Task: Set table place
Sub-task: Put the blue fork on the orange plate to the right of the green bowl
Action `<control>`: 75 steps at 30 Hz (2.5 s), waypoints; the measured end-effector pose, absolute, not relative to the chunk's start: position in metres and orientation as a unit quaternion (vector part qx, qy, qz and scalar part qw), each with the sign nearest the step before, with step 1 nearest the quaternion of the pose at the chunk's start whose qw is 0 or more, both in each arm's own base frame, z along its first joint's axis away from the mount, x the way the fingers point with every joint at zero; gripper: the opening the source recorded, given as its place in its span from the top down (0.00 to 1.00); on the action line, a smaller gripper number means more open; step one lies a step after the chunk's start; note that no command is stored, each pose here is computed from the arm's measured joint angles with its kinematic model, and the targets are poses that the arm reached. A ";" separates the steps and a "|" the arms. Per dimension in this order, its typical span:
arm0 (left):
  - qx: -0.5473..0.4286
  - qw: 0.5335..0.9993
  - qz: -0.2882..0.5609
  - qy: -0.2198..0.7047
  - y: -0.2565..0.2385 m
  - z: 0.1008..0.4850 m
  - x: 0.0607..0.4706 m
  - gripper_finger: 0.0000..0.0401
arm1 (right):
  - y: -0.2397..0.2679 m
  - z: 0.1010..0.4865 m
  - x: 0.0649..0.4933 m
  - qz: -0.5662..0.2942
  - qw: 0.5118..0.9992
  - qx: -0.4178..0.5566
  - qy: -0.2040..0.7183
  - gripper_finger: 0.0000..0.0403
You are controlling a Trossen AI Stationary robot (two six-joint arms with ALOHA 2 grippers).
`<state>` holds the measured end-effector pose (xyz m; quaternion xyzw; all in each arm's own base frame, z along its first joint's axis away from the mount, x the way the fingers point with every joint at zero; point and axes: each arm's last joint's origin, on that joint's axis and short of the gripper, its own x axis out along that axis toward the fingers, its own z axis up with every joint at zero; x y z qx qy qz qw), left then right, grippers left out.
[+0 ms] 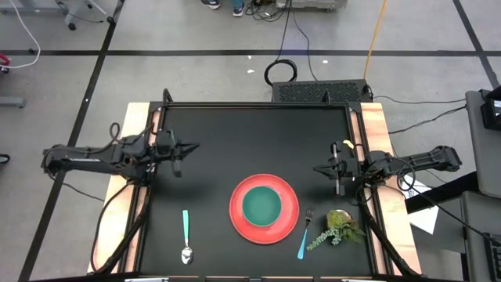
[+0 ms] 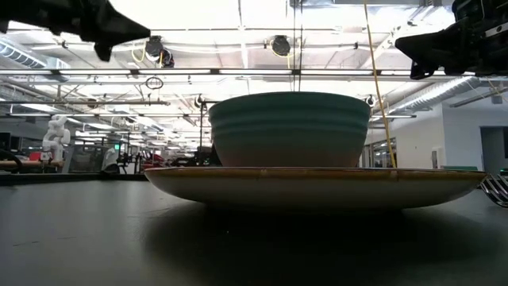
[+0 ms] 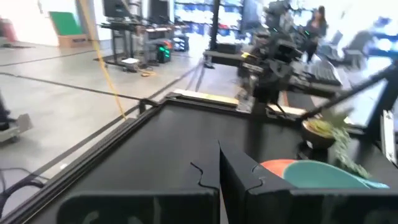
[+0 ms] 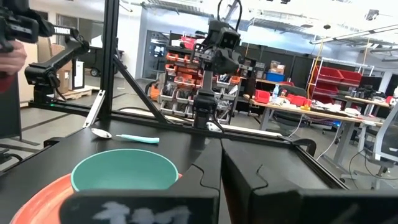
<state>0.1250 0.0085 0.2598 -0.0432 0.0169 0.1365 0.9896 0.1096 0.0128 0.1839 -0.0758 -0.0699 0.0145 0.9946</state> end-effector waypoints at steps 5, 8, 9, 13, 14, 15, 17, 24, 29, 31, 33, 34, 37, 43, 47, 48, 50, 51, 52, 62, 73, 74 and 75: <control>-0.062 0.986 0.155 0.011 0.011 0.237 0.116 1.00 | 0.013 0.183 0.110 0.015 0.995 -0.076 -0.065 1.00; -0.077 0.985 0.155 -0.004 0.011 0.224 0.114 1.00 | 0.013 0.182 0.110 0.015 0.995 -0.077 -0.060 1.00; -0.080 0.985 0.155 -0.008 0.011 0.219 0.114 1.00 | 0.013 0.182 0.110 0.016 0.995 -0.077 -0.058 1.00; -0.083 0.986 0.145 -0.005 0.010 0.203 0.114 1.00 | 0.013 0.180 0.110 0.016 0.996 -0.078 -0.048 1.00; -0.083 0.986 0.143 -0.004 0.010 0.200 0.115 1.00 | 0.013 0.179 0.110 0.017 0.996 -0.079 -0.046 1.00; -0.084 0.986 0.142 -0.005 0.010 0.197 0.115 1.00 | 0.013 0.179 0.110 0.017 0.996 -0.081 -0.043 1.00; -0.084 0.987 0.139 -0.003 0.010 0.192 0.115 1.00 | 0.013 0.179 0.110 0.017 0.996 -0.081 -0.043 1.00; -0.091 0.989 0.116 0.005 0.008 0.175 0.116 1.00 | 0.013 0.179 0.110 0.020 0.997 -0.064 -0.047 1.00; -0.093 0.990 0.103 0.018 0.008 0.164 0.116 0.99 | 0.013 0.181 0.110 0.019 0.996 -0.065 -0.057 1.00; -0.093 0.990 0.103 0.020 0.008 0.163 0.116 1.00 | 0.013 0.183 0.110 0.018 0.995 -0.069 -0.065 1.00; -0.094 0.991 0.094 0.020 0.007 0.163 0.116 1.00 | 0.013 0.185 0.109 0.017 0.995 -0.070 -0.074 1.00; -0.093 0.992 0.087 0.020 0.007 0.163 0.116 0.99 | 0.013 0.185 0.109 0.017 0.994 -0.070 -0.078 1.00; -0.094 0.992 0.078 0.018 0.006 0.164 0.116 0.97 | 0.013 0.186 0.109 0.017 0.994 -0.070 -0.079 1.00; -0.094 0.992 0.078 0.019 0.006 0.164 0.116 0.97 | 0.013 0.186 0.109 0.017 0.994 -0.070 -0.077 1.00; -0.094 0.992 0.078 0.019 0.006 0.164 0.116 0.99 | 0.013 0.185 0.110 0.018 0.995 -0.068 -0.072 1.00; -0.094 0.992 0.078 0.019 0.006 0.164 0.116 0.99 | 0.013 0.185 0.110 0.018 0.995 -0.066 -0.071 1.00; -0.094 0.992 0.078 0.019 0.006 0.164 0.116 0.99 | 0.013 0.184 0.110 0.018 0.995 -0.064 -0.070 1.00; -0.094 0.992 0.078 0.019 0.006 0.164 0.116 0.98 | 0.013 0.184 0.111 0.019 0.996 -0.064 -0.064 1.00; -0.094 0.992 0.078 0.019 0.006 0.164 0.116 0.97 | 0.013 0.182 0.111 0.020 0.996 -0.066 -0.051 1.00; -0.088 0.993 0.078 0.024 0.006 0.163 0.116 0.94 | 0.015 0.220 0.123 0.024 0.996 -0.076 0.040 0.79; -0.086 0.992 0.080 0.039 0.006 0.160 0.116 0.99 | 0.018 0.262 0.143 0.027 0.989 -0.064 0.133 0.56; -0.086 0.992 0.080 0.039 0.006 0.160 0.116 0.99 | 0.018 0.264 0.146 0.027 0.988 -0.059 0.143 0.55; -0.086 0.992 0.080 0.039 0.006 0.160 0.116 0.99 | 0.019 0.266 0.148 0.026 0.986 -0.056 0.155 0.55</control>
